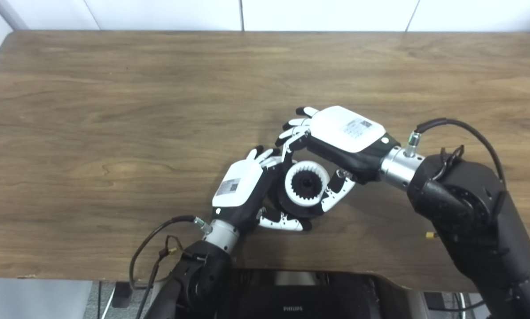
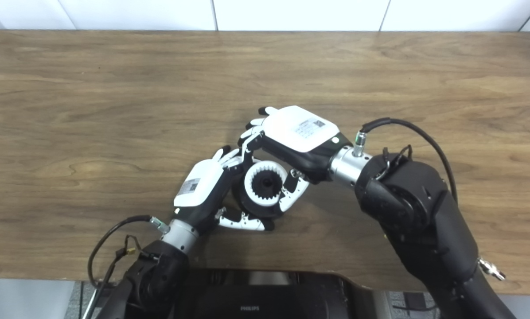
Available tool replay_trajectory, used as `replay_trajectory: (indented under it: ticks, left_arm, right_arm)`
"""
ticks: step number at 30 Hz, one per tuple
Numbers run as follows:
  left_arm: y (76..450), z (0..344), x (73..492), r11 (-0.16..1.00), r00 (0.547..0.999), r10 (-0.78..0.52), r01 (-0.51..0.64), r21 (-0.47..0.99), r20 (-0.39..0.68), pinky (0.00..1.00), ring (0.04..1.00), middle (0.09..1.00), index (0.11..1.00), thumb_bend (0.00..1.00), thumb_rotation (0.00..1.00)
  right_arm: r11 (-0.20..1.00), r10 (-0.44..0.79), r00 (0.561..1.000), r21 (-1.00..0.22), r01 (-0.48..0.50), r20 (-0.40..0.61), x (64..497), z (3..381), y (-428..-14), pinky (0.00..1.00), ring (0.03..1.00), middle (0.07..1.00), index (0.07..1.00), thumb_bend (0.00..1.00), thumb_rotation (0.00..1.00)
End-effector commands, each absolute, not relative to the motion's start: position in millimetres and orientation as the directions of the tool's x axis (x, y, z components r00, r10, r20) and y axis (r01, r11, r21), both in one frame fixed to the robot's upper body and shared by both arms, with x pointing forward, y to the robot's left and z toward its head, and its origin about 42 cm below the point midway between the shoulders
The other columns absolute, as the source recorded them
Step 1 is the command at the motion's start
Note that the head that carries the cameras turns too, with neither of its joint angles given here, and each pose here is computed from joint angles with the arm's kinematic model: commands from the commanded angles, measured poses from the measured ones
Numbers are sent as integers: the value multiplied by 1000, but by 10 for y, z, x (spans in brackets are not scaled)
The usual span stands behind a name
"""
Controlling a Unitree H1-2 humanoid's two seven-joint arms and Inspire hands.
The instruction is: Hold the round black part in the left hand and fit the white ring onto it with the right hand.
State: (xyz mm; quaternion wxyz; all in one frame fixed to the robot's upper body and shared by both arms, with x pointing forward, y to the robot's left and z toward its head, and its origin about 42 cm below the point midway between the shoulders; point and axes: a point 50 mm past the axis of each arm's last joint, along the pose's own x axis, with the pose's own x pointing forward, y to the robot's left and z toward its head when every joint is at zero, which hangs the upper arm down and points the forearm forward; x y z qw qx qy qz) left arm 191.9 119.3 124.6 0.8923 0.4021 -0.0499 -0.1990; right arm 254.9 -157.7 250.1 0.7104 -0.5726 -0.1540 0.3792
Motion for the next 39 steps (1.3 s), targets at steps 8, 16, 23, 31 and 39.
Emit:
replay_trajectory:
  ticks: [8, 16, 23, 31, 39]
  left_arm:
    - [1052, 1296, 1889, 616, 907, -415, 339, 711, -73, 1000, 921, 805, 485, 521, 59]
    - [1058, 1308, 1876, 616, 906, -416, 341, 711, -74, 1000, 920, 808, 484, 521, 60]
    - [1069, 1320, 1867, 617, 906, -416, 344, 707, -78, 1000, 925, 803, 484, 521, 60]
    - [1072, 1314, 1871, 612, 904, -419, 345, 712, -78, 1000, 926, 805, 484, 521, 60]
    - [1064, 1305, 1877, 610, 905, -419, 344, 713, -78, 1000, 924, 805, 484, 521, 59]
  right_arm:
    - [69, 728, 664, -945, -319, -171, 2608, 2521, -1560, 1000, 903, 814, 484, 523, 133]
    - [79, 696, 693, -940, -332, -186, 2699, 2441, -1639, 1000, 902, 810, 484, 524, 135]
    - [96, 675, 712, -933, -346, -194, 2761, 2351, -1700, 1000, 897, 805, 484, 524, 135]
    - [90, 660, 720, -929, -360, -215, 2757, 2329, -1731, 1000, 906, 822, 615, 790, 214]
    - [71, 643, 731, -934, -351, -226, 2753, 2409, -1708, 1000, 951, 876, 732, 1000, 351]
